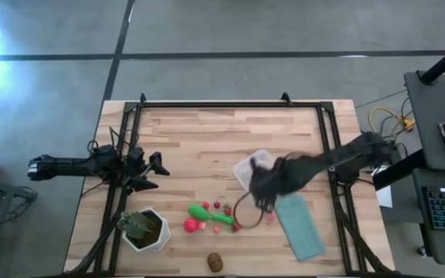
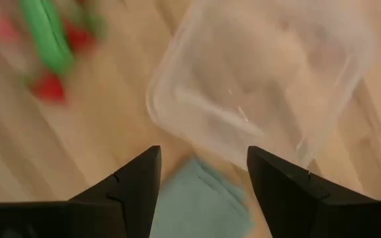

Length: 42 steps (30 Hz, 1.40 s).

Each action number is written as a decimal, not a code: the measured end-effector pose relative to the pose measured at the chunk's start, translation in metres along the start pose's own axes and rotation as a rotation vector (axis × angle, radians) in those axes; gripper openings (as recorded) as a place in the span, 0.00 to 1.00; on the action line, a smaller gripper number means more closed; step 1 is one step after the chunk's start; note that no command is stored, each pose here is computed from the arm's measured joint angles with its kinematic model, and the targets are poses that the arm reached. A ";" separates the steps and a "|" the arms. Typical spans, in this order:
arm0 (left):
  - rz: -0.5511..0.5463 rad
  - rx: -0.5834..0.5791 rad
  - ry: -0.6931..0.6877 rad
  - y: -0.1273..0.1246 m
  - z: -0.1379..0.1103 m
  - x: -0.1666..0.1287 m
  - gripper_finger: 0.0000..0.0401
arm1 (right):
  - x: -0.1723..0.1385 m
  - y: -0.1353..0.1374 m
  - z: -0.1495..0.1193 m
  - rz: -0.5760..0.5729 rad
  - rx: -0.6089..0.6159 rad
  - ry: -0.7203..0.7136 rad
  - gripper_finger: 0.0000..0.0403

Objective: Pick and placing Produce into tupperware
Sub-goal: Put the right pink peach into the transparent bin

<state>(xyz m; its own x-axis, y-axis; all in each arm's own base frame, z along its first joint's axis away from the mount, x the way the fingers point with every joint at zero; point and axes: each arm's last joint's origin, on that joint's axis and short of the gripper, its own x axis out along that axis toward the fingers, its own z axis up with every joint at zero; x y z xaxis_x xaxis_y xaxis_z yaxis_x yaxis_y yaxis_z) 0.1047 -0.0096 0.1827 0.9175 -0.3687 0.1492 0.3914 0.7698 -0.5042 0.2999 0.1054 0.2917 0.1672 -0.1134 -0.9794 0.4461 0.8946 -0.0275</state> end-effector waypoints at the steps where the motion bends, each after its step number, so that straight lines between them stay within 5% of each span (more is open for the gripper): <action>1: -0.004 0.000 0.002 0.000 0.000 0.000 0.75 | 0.006 0.008 -0.005 -0.026 -0.034 0.038 0.54; 5: -0.023 0.000 0.015 -0.001 0.000 0.000 0.75 | 0.016 0.034 -0.031 -0.058 -0.077 0.091 0.54; 12: -0.019 -0.003 0.023 0.000 -0.001 0.000 0.75 | 0.026 0.068 -0.077 -0.034 0.089 0.003 0.54; 17: -0.017 -0.004 0.026 0.000 -0.001 0.000 0.75 | 0.049 0.081 -0.102 -0.144 0.135 -0.071 0.54; 23: 0.016 -0.029 0.075 0.003 -0.006 0.000 0.75 | 0.078 0.086 -0.105 -0.181 0.163 -0.053 0.54; 33: 0.037 -0.046 0.106 0.006 -0.010 0.001 0.75 | 0.110 0.091 -0.104 -0.081 0.101 -0.051 0.54; 42: 0.042 -0.050 0.114 0.006 -0.010 0.001 0.75 | 0.112 0.084 -0.105 -0.089 0.073 -0.061 0.54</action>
<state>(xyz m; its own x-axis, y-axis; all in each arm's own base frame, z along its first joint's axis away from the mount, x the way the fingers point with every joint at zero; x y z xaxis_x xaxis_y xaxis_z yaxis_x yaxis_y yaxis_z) 0.1074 -0.0104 0.1708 0.9181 -0.3952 0.0309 0.3458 0.7602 -0.5500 0.2639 0.2135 0.1582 0.1762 -0.2191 -0.9596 0.5238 0.8463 -0.0971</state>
